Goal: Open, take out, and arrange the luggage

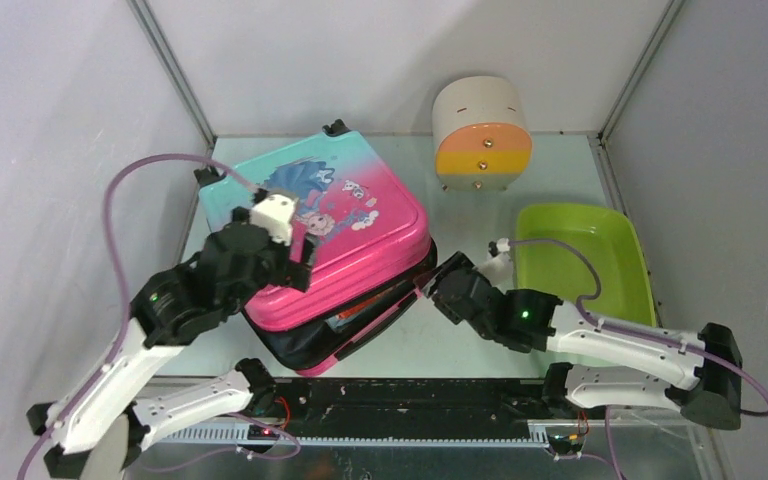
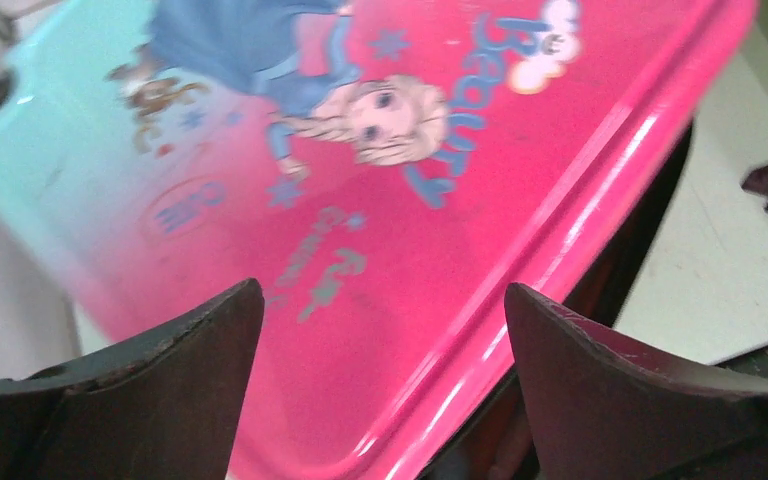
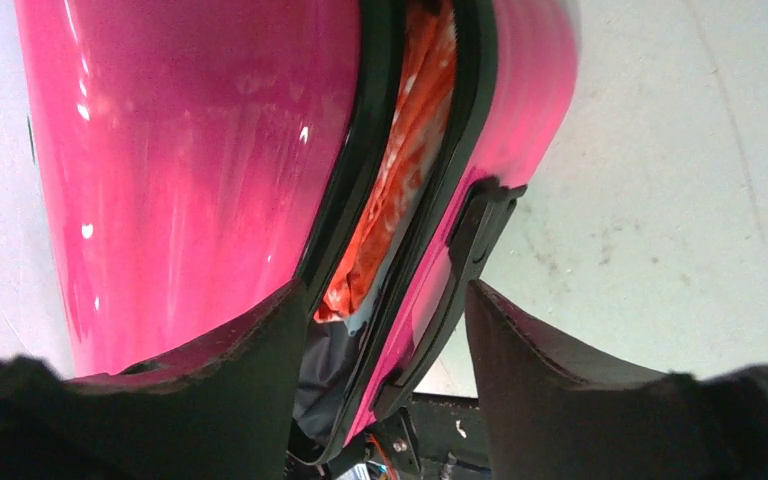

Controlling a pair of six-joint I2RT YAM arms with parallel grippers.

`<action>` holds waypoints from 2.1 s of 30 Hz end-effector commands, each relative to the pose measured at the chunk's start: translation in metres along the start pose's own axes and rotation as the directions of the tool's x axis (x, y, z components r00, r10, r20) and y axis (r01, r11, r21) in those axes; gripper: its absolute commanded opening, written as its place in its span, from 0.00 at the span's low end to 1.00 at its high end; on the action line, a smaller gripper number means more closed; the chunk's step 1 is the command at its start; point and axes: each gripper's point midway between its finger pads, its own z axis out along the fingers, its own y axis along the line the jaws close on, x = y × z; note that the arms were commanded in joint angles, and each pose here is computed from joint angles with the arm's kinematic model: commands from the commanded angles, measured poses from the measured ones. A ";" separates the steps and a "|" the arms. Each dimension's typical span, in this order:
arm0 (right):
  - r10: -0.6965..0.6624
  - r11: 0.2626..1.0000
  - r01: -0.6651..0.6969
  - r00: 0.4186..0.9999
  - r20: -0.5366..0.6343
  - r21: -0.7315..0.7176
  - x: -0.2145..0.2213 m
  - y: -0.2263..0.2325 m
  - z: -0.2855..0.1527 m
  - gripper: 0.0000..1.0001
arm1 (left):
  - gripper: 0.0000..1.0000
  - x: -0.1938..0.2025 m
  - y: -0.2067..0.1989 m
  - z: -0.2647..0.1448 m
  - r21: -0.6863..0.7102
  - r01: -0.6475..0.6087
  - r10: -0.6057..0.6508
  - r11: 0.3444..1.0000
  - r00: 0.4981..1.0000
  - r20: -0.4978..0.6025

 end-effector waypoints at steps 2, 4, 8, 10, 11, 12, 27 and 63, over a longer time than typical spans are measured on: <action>0.044 0.991 -0.038 0.998 0.048 -0.127 0.017 0.033 0.004 0.64 | 0.99 0.008 0.048 -0.023 -0.159 0.042 -0.035 0.986 0.998 0.043; 0.028 0.987 -0.021 0.999 0.042 -0.159 0.026 0.041 0.006 0.62 | 0.99 0.012 0.057 -0.024 -0.188 0.055 -0.048 0.981 0.998 0.039; 0.083 0.994 -0.079 0.995 0.056 -0.071 0.033 0.017 0.013 0.58 | 0.98 0.026 0.072 -0.014 -0.257 0.083 -0.090 0.963 0.996 -0.017; 0.105 0.994 -0.104 0.992 0.077 -0.015 0.033 0.002 0.017 0.58 | 0.96 0.032 0.071 -0.009 -0.249 0.103 -0.117 0.963 0.992 -0.042; 0.106 0.994 -0.106 0.991 0.082 -0.005 0.034 -0.001 0.019 0.58 | 0.95 0.034 0.071 -0.007 -0.253 0.108 -0.124 0.961 0.991 -0.049; 0.110 0.994 -0.112 0.990 0.086 0.011 0.035 -0.005 0.023 0.59 | 0.95 0.036 0.070 -0.006 -0.251 0.113 -0.130 0.961 0.990 -0.053; -0.105 0.993 0.103 0.994 0.029 0.058 0.046 -0.016 0.086 0.44 | 0.92 0.037 0.080 -0.010 -0.294 0.084 -0.096 0.952 0.995 -0.027; -0.754 0.515 0.777 0.611 0.239 -0.362 -0.074 0.154 0.106 0.63 | 1.00 -0.016 0.150 -0.026 -0.455 0.679 -0.587 0.576 0.731 0.346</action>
